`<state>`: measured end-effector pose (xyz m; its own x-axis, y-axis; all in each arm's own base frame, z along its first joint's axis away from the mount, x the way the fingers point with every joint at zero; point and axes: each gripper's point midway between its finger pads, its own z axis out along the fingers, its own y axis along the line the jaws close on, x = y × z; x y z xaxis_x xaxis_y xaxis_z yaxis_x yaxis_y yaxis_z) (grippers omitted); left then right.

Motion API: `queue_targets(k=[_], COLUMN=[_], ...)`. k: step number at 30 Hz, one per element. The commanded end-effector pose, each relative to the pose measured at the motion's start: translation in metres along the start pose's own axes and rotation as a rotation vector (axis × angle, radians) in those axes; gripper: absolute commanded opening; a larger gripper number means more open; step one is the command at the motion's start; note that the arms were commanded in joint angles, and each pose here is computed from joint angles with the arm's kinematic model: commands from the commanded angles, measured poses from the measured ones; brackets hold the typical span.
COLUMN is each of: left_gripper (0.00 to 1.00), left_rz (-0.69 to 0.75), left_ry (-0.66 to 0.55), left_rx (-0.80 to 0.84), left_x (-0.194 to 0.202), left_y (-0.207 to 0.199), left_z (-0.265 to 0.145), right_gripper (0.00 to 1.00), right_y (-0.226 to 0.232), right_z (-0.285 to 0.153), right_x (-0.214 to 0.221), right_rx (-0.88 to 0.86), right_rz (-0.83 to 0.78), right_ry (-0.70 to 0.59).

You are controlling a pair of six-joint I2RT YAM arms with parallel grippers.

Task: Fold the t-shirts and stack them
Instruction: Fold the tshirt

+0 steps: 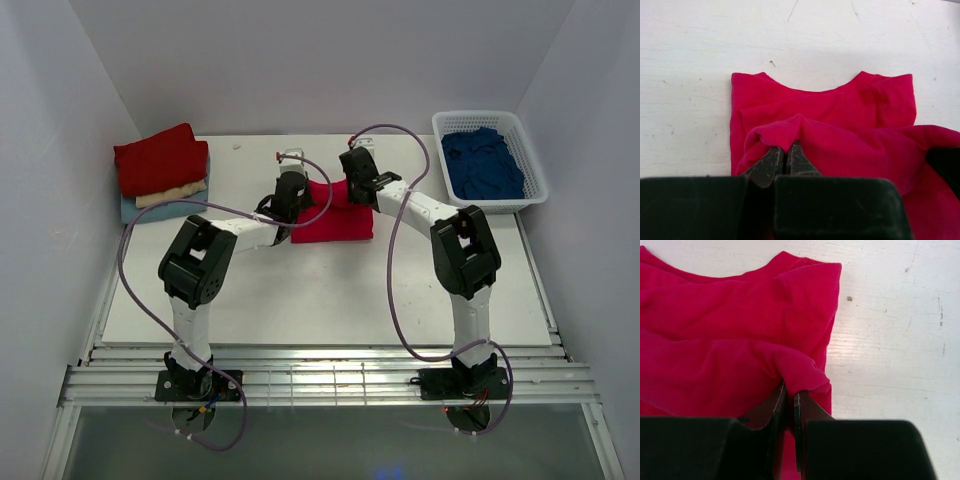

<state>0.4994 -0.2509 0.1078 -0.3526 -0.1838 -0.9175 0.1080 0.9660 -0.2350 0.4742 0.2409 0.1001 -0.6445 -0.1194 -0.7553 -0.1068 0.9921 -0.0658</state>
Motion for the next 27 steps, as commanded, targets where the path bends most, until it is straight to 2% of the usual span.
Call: queue_targets(k=[1, 6, 8, 9, 11, 12, 15, 16, 17, 19, 20, 21, 22, 23, 25, 26, 27], left_gripper=[0.00, 0.00, 0.02, 0.20, 0.42, 0.61, 0.72, 0.76, 0.76, 0.77, 0.77, 0.77, 0.76, 0.75, 0.71, 0.50, 0.33], left_rz=[0.008, 0.023, 0.036, 0.037, 0.069, 0.069, 0.095, 0.084, 0.090, 0.084, 0.068, 0.060, 0.065, 0.058, 0.008, 0.026, -0.001], left_ry=[-0.037, -0.012, -0.013, -0.048, -0.083, -0.137, -0.242, -0.294, -0.338, -0.380, -0.409, -0.411, -0.379, -0.368, -0.352, -0.289, -0.267], left_rx=[0.033, 0.011, -0.006, -0.036, -0.074, -0.099, -0.134, -0.164, -0.172, -0.191, -0.174, -0.161, -0.144, -0.115, -0.068, -0.021, 0.009], left_x=[-0.018, 0.000, 0.003, -0.009, -0.018, -0.041, -0.092, -0.118, -0.142, -0.166, -0.182, -0.183, -0.167, -0.160, -0.151, -0.118, -0.108], left_y=[-0.007, 0.000, 0.003, 0.005, 0.010, 0.009, 0.005, 0.005, 0.003, 0.002, -0.005, -0.008, -0.009, -0.018, -0.029, -0.039, -0.046], left_z=[0.011, 0.028, 0.036, 0.042, 0.050, 0.052, 0.044, 0.038, 0.028, 0.015, 0.000, -0.007, -0.012, -0.019, -0.036, -0.040, -0.046], right_gripper=[0.08, 0.09, 0.18, 0.26, 0.37, 0.49, 0.62, 0.63, 0.63, 0.63, 0.64, 0.67, 0.67, 0.67, 0.64, 0.60, 0.44], right_y=[0.004, 0.005, 0.008, 0.008, 0.005, -0.001, -0.018, -0.023, -0.032, -0.042, -0.046, -0.047, -0.049, -0.046, -0.040, -0.029, -0.024], right_z=[0.010, 0.034, 0.043, 0.045, 0.048, 0.048, 0.028, 0.012, 0.003, -0.031, -0.034, -0.043, -0.058, -0.056, -0.063, -0.062, -0.059], right_x=[-0.022, -0.014, -0.014, -0.017, -0.026, -0.036, -0.077, -0.094, -0.103, -0.134, -0.128, -0.131, -0.137, -0.123, -0.115, -0.107, -0.096], right_rx=[-0.021, -0.020, -0.022, -0.017, 0.004, 0.037, 0.120, 0.135, 0.163, 0.171, 0.176, 0.167, 0.152, 0.116, 0.055, -0.008, -0.037], right_rz=[0.007, 0.002, 0.003, 0.002, -0.009, -0.011, -0.016, -0.007, -0.022, 0.016, 0.008, 0.016, 0.030, 0.014, 0.027, 0.019, 0.012], right_ry=[-0.049, -0.037, -0.060, -0.074, -0.110, -0.142, -0.240, -0.283, -0.310, -0.417, -0.415, -0.436, -0.459, -0.432, -0.416, -0.391, -0.360])
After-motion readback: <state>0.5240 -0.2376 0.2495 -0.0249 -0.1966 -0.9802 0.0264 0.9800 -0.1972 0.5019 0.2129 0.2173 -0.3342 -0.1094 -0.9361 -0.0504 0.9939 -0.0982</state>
